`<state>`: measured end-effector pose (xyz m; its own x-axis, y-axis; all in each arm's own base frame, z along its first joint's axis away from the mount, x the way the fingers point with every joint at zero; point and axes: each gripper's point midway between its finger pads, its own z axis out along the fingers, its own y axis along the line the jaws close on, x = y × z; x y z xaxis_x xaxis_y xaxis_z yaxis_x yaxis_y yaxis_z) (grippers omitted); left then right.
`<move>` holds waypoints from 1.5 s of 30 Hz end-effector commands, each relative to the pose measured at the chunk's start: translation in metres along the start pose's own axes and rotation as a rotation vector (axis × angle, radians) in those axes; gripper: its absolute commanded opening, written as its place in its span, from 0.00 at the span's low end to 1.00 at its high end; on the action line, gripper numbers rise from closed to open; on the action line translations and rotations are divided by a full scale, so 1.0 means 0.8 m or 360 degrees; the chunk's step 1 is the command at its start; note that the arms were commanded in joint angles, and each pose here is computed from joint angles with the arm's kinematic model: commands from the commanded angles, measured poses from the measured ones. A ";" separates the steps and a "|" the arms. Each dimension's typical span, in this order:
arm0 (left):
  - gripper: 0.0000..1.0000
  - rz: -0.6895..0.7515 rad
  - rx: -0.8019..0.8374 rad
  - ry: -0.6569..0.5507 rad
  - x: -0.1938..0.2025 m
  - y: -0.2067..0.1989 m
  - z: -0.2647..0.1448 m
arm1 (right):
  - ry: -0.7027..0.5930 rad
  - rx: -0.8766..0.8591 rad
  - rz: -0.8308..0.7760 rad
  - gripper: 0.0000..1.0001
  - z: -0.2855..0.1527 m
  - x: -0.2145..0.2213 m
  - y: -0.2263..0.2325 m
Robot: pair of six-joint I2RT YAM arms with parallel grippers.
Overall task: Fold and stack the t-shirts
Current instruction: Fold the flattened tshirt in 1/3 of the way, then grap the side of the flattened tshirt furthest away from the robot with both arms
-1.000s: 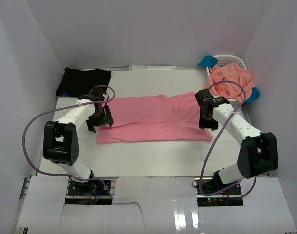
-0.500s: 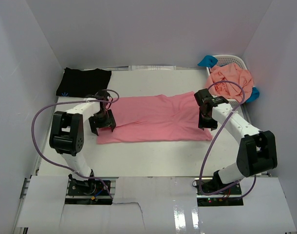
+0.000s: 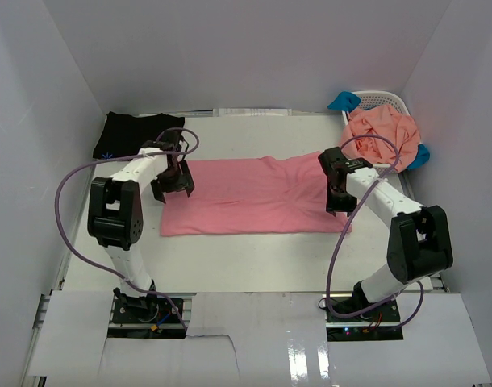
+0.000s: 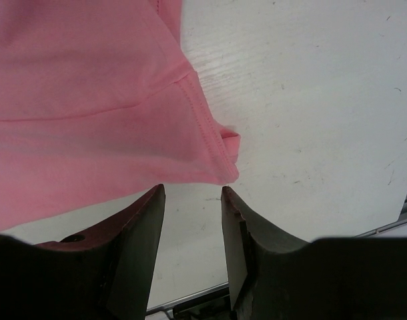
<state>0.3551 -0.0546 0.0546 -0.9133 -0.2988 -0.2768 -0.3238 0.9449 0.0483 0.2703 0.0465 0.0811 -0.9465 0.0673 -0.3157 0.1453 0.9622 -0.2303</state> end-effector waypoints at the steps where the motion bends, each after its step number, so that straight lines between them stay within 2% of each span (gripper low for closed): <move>1: 0.88 0.0020 -0.0048 0.0008 -0.006 0.000 0.011 | -0.0074 -0.0028 0.0009 0.46 -0.006 -0.021 0.007; 6: 0.88 -0.0015 -0.0021 -0.0011 -0.026 -0.015 0.019 | -0.0186 -0.0033 -0.0003 0.45 -0.012 -0.050 0.009; 9: 0.88 -0.0030 0.0052 -0.0110 -0.064 -0.036 0.003 | -0.0309 -0.0067 0.0003 0.45 -0.025 -0.095 0.015; 10: 0.89 -0.0044 0.0095 -0.0190 -0.090 -0.046 -0.013 | -0.0298 -0.0068 -0.0004 0.45 -0.021 -0.104 0.016; 14: 0.89 -0.0044 0.0091 -0.0260 -0.133 -0.058 -0.031 | -0.0344 -0.0130 -0.0026 0.45 -0.021 -0.151 0.024; 15: 0.89 -0.0032 0.0088 -0.0251 -0.135 -0.059 -0.033 | -0.0391 -0.0152 -0.0022 0.49 -0.029 -0.172 0.026; 17: 0.90 -0.0043 0.0101 -0.0280 -0.151 -0.064 -0.036 | -0.0395 -0.0163 -0.0016 0.72 -0.014 -0.189 0.029; 19: 0.90 -0.0042 0.0107 -0.0277 -0.156 -0.067 -0.034 | -0.0421 -0.0171 -0.0017 0.76 -0.003 -0.209 0.032; 28: 0.89 -0.0066 0.0054 -0.0207 -0.165 -0.062 0.011 | -0.0515 -0.0420 -0.0003 0.73 0.047 -0.278 0.062; 35: 0.89 -0.0123 0.0054 -0.0175 -0.174 -0.048 0.030 | -0.0636 -0.0651 -0.0049 0.74 0.056 -0.318 0.089; 37: 0.89 -0.0131 0.0056 -0.0153 -0.171 -0.045 0.036 | -0.0644 -0.0678 -0.0028 0.73 0.057 -0.320 0.093; 39: 0.89 -0.0119 0.0128 -0.0145 -0.169 -0.053 0.038 | -0.0610 -0.0881 -0.0034 0.69 0.053 -0.304 0.119; 41: 0.89 -0.0114 0.0177 -0.0129 -0.157 -0.056 0.038 | -0.0726 -0.1127 -0.0048 0.65 0.024 -0.304 0.148; 42: 0.89 -0.0113 0.0258 -0.0163 -0.160 -0.067 0.035 | -0.0652 -0.1150 -0.0043 0.64 0.044 -0.271 0.154; 43: 0.89 -0.0116 0.0312 -0.0203 -0.163 -0.070 0.020 | -0.0712 -0.1179 -0.0058 0.64 0.024 -0.266 0.162; 45: 0.89 -0.0103 0.0391 -0.0227 -0.154 -0.082 0.023 | -0.0875 -0.1191 -0.0112 0.66 -0.004 -0.264 0.173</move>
<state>0.4804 -0.0508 0.0259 -0.8786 -0.3638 -0.3093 -0.3672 0.9288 -0.0495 0.4879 0.1218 0.0634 -0.7869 0.0548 -0.6146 -0.1494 0.9495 0.2760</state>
